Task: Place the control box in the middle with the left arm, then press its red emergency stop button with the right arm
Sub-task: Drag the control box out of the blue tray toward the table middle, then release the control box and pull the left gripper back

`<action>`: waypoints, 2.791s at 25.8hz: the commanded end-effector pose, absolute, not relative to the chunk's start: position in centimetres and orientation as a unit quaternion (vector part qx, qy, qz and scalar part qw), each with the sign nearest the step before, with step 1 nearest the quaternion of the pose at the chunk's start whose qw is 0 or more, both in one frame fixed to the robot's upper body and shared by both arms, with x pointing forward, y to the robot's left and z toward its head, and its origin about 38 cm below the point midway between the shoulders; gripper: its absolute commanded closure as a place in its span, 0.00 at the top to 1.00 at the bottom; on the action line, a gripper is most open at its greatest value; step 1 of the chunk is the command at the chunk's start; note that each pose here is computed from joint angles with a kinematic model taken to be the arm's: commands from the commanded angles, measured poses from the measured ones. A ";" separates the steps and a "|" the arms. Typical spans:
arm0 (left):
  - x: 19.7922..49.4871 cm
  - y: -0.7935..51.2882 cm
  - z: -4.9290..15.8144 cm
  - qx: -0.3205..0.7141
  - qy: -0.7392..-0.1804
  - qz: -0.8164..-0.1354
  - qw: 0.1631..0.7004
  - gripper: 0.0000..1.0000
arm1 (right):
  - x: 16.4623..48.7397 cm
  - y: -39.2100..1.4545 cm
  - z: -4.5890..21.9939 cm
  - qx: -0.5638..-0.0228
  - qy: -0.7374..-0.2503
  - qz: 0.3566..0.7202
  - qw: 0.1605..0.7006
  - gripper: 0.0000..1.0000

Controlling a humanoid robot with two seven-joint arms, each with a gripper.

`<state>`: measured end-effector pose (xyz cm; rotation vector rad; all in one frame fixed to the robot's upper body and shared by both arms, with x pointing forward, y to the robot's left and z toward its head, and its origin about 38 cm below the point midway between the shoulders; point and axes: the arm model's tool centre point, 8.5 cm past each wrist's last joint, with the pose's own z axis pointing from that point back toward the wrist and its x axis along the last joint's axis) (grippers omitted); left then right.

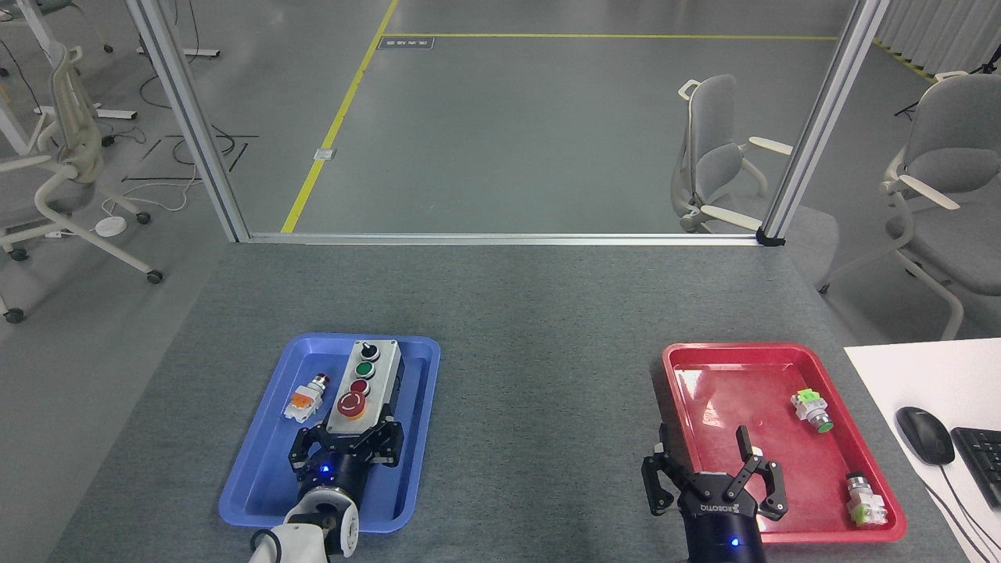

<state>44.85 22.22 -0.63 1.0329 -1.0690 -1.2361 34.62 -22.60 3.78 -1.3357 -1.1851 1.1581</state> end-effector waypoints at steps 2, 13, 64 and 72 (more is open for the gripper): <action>45.4 23.3 3.4 0.461 -0.501 -0.506 0.530 0.00 | 34.6 -22.9 3.8 -0.546 -0.489 0.472 0.490 0.98; 43.3 13.5 6.3 0.414 -0.588 -0.523 0.457 0.00 | 34.6 -24.1 3.7 -0.529 -0.504 0.472 0.493 0.98; 39.0 10.0 1.3 0.409 -0.520 -0.678 0.320 0.99 | 33.4 -21.3 2.2 -0.511 -0.501 0.479 0.509 0.96; 36.6 21.7 2.8 0.427 -0.524 -0.636 0.371 0.99 | 33.7 -20.0 2.3 -0.504 -0.507 0.482 0.506 0.87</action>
